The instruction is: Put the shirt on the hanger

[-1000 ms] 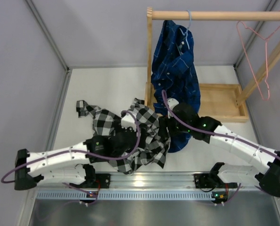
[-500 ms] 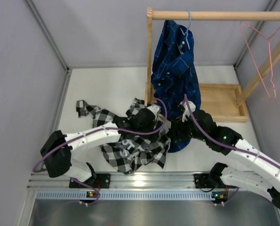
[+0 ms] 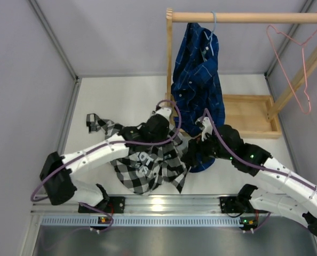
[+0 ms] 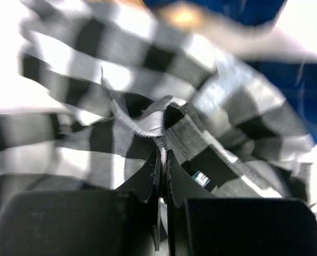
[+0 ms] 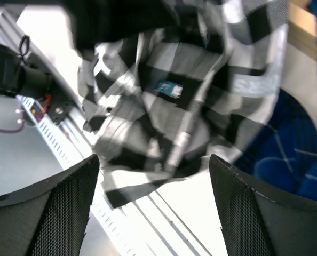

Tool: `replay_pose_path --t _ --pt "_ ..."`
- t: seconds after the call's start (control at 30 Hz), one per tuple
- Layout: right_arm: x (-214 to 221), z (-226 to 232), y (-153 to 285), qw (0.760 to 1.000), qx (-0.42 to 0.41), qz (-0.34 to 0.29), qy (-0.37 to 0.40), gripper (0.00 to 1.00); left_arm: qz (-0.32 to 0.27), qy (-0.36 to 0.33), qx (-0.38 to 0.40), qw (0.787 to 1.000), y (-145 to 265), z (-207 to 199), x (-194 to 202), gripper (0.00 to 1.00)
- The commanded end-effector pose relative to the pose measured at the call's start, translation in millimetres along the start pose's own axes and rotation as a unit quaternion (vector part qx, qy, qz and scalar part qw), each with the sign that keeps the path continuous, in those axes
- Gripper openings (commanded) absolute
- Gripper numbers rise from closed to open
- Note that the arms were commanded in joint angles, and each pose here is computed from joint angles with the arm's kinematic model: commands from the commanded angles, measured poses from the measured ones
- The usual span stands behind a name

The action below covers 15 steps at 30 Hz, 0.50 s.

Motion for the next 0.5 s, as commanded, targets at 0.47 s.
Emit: replay_pose_path --t 0.47 --pt "-65 19 -65 0.996 -0.061 -0.035 0.047 0.80 -0.320 0.140 0.119 0.929 137 35 -34 0.00"
Point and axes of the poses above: each gripper's point midway between its finger pads, its own y axis back along the fingers, its own z axis along the line the jaws close on, x = y × z, the point moved 10 cm from there along y, back along the fingers, and after that the axes turned 2 degrees about y, right-handed, at the moved point
